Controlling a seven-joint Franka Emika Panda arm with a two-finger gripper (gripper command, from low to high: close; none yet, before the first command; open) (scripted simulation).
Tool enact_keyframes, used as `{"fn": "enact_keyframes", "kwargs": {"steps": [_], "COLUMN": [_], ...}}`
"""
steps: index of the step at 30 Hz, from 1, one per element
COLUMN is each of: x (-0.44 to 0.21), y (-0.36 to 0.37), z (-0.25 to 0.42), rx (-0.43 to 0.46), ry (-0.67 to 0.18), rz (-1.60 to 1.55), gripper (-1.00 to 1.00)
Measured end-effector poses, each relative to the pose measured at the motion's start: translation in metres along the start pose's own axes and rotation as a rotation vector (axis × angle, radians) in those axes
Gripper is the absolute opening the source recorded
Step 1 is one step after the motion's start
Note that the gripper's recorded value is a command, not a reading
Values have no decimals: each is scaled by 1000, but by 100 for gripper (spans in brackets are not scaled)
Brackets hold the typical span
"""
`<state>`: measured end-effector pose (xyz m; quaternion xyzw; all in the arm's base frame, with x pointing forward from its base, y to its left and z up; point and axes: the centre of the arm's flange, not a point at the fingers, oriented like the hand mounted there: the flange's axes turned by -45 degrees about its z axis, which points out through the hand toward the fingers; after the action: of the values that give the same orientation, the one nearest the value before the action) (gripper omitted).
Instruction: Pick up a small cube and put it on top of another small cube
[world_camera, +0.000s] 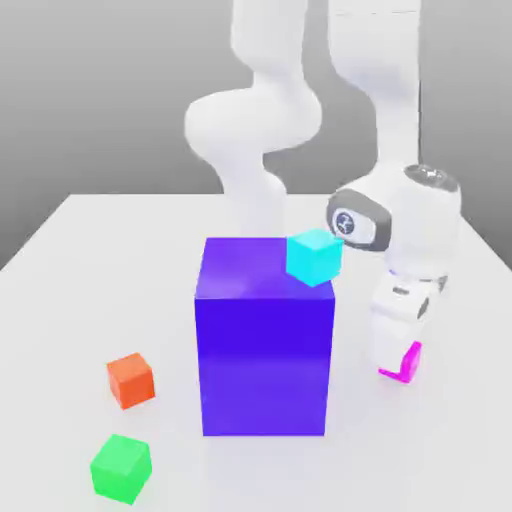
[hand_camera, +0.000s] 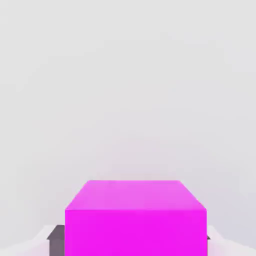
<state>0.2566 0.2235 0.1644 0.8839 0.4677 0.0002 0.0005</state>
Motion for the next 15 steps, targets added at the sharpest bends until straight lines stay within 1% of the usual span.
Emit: {"fn": "enact_keyframes", "kwargs": {"steps": [3,7,8,11,15], "x": [1,32,32,1,-51], "y": [-4,3,27,160,264], "z": [-23,-37,-39,-50,-64], "rx": [-1,-3,-3,-2,1], "ry": [-5,-29,-33,-54,-58], "rz": [-12,-42,11,315,532], "gripper": [-100,-100,-100,-100,-100]}}
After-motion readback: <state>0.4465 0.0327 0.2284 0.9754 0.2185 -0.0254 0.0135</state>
